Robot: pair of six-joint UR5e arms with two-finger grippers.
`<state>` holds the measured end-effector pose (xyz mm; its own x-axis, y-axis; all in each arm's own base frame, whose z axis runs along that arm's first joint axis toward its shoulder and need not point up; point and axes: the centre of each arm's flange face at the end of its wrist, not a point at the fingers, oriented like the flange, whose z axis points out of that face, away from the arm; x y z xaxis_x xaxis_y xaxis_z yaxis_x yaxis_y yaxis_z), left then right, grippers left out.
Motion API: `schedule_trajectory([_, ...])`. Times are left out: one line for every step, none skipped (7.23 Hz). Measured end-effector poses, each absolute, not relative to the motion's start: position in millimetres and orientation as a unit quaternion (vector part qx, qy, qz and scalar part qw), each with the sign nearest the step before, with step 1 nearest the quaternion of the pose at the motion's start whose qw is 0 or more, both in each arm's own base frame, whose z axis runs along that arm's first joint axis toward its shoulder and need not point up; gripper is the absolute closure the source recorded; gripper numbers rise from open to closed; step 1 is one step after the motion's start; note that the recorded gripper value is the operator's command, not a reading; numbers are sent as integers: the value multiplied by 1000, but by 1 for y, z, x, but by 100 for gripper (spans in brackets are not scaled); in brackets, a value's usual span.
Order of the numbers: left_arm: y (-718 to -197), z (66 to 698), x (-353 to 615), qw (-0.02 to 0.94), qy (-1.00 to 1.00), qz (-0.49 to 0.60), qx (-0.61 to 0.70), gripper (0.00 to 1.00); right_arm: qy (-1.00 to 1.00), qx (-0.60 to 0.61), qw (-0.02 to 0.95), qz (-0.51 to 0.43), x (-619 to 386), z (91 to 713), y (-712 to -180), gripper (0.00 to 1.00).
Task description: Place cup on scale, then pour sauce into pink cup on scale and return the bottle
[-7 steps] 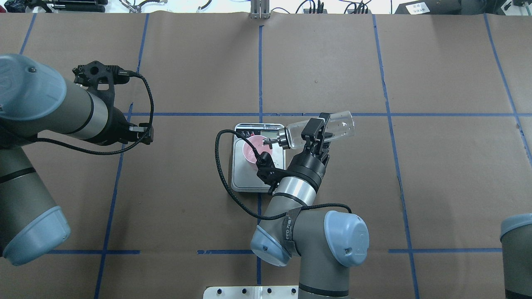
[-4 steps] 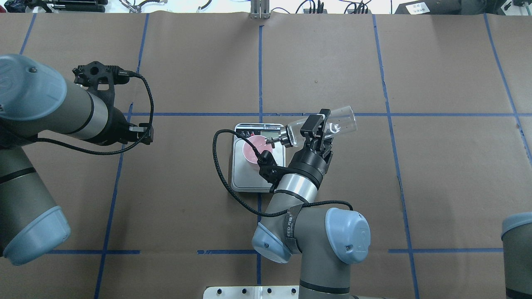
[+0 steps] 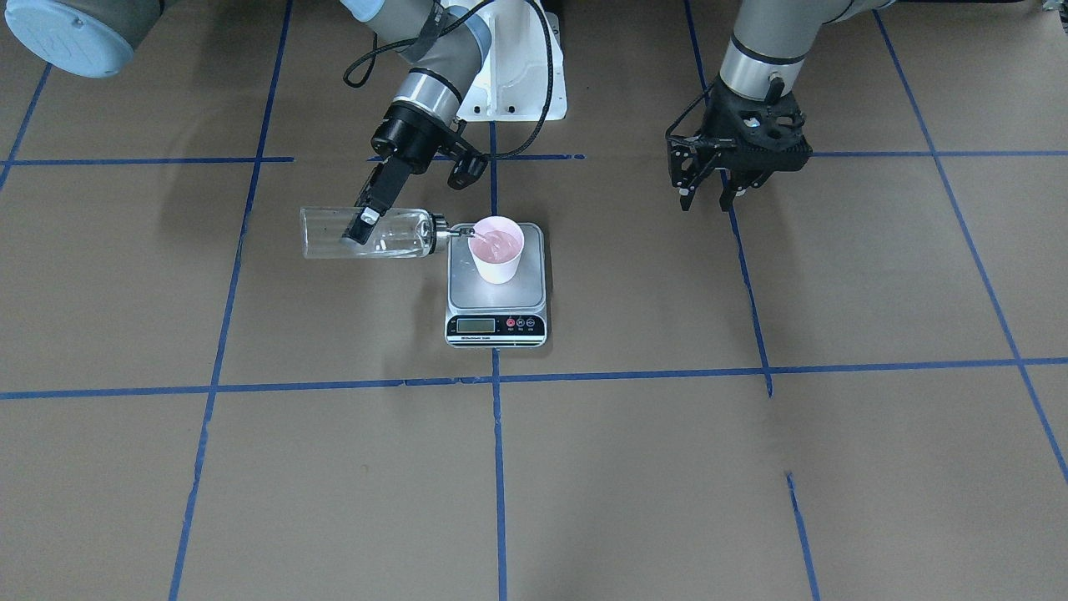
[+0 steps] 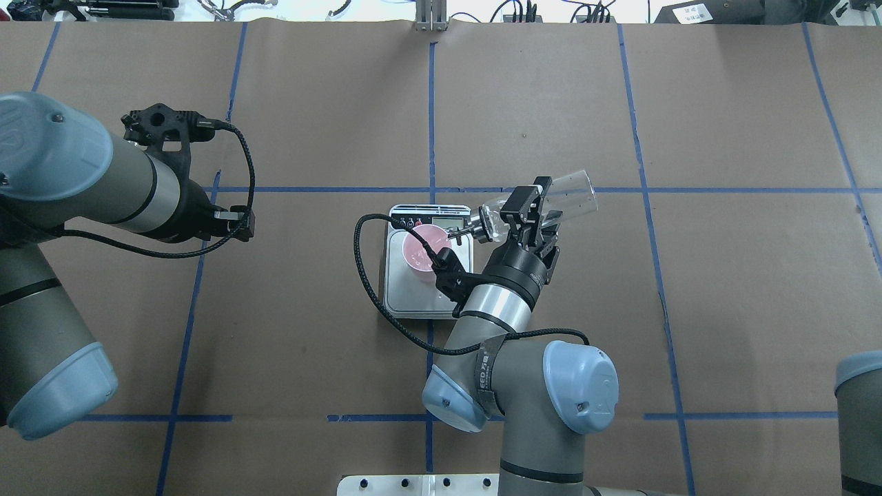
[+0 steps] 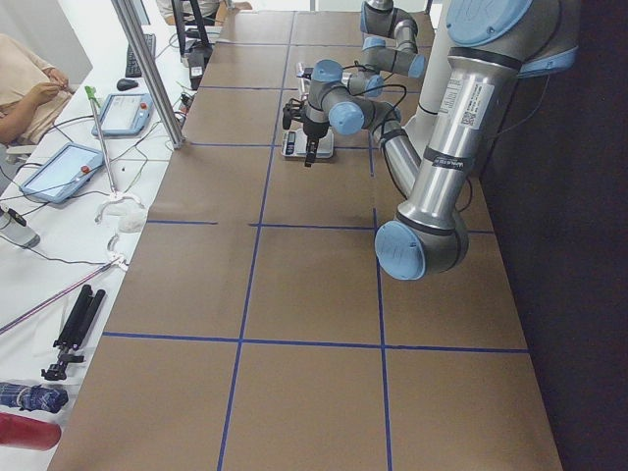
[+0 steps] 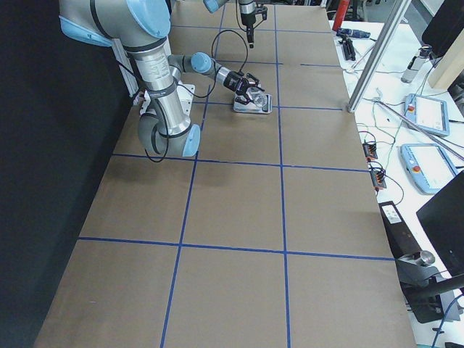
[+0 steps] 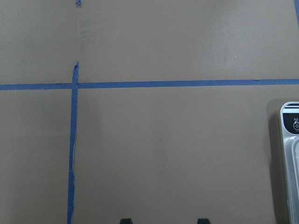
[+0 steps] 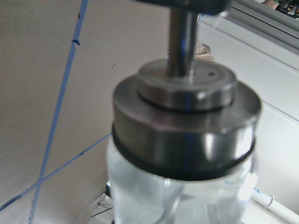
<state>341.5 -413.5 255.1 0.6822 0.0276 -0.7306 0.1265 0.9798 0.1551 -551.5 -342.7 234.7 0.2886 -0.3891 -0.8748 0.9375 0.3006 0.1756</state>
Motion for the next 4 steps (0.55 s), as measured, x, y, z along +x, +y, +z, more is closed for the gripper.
schedule_trajectory([-414, 255, 342, 912, 397, -27, 96, 42, 376, 364, 713, -467, -551, 235, -343, 100])
schedule_trajectory([-413, 255, 342, 912, 397, -27, 96, 42, 378, 363, 712, -468, -550, 235, -344, 100])
schedule_trajectory([-413, 255, 342, 912, 397, -27, 96, 42, 378, 362, 712, -468, -550, 236, -345, 100])
schedule_trajectory([-413, 256, 342, 912, 397, -27, 96, 42, 378, 362, 712, -468, -549, 235, -345, 100])
